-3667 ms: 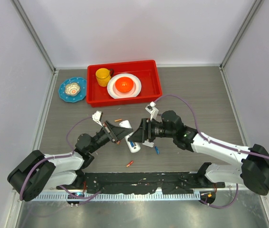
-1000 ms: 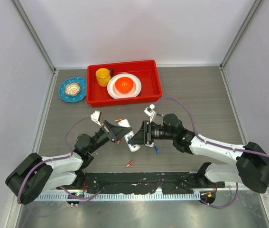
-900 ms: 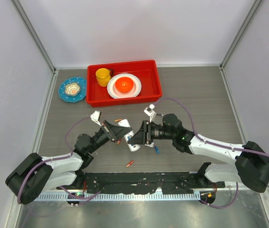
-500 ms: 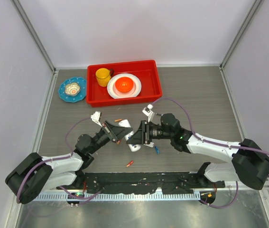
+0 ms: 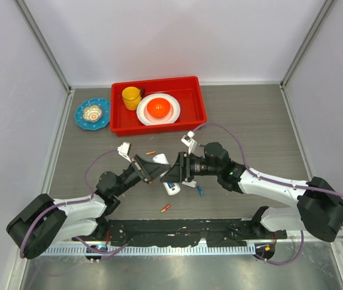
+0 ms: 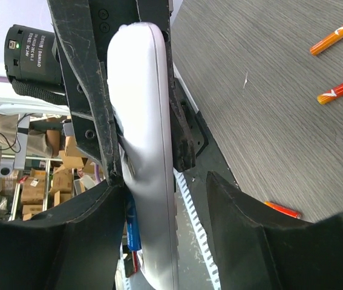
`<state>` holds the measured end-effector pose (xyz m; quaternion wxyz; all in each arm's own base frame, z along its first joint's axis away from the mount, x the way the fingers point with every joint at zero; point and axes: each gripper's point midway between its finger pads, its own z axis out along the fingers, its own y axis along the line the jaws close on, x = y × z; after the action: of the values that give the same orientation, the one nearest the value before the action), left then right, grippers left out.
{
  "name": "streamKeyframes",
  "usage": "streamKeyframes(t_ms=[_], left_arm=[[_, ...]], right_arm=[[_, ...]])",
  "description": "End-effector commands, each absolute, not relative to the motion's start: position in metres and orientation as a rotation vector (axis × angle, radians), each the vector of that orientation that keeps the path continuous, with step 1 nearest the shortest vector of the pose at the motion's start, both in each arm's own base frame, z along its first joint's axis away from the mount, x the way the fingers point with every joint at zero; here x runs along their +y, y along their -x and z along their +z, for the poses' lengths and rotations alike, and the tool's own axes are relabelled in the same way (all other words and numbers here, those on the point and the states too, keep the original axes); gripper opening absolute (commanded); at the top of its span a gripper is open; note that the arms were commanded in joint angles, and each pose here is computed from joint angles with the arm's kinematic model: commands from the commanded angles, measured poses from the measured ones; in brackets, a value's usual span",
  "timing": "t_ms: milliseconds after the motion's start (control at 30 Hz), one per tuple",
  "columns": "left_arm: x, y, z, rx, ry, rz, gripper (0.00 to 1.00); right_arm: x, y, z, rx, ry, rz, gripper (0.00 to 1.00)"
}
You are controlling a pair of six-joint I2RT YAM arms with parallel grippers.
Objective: Load the batteries into the remote control
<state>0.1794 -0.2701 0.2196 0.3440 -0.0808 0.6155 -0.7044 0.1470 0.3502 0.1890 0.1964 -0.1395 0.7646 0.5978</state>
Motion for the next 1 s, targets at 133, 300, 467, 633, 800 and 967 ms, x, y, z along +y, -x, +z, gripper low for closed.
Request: streamKeyframes(t_ms=[133, 300, 467, 633, 800, 967], left_arm=[[-0.26, -0.162, 0.286, 1.287, 0.062, -1.922, 0.0], [-0.263, -0.164, 0.284, 1.308, 0.061, -1.916, 0.0], [-0.266, -0.167, 0.278, 1.339, 0.078, -1.917, 0.0], [-0.271, -0.167, 0.276, 1.373, 0.079, -1.947, 0.0], [-0.276, -0.165, 0.279, 1.379, 0.077, -1.997, 0.0], [-0.281, -0.164, 0.277, 1.392, 0.058, -2.027, 0.0]], right_arm=[[0.341, -0.143, 0.223, 2.036, 0.503, 1.642, 0.64], [0.335, -0.136, 0.232, 2.009, 0.558, 1.624, 0.69], [0.332, -0.133, 0.236, 2.001, 0.585, 1.611, 0.7], [0.319, -0.132, 0.23, 1.997, 0.661, 1.5, 0.7], [0.304, -0.131, 0.233, 1.941, 0.694, 1.44, 0.68], [0.296, -0.136, 0.227, 1.951, 0.628, 1.424, 0.66]])
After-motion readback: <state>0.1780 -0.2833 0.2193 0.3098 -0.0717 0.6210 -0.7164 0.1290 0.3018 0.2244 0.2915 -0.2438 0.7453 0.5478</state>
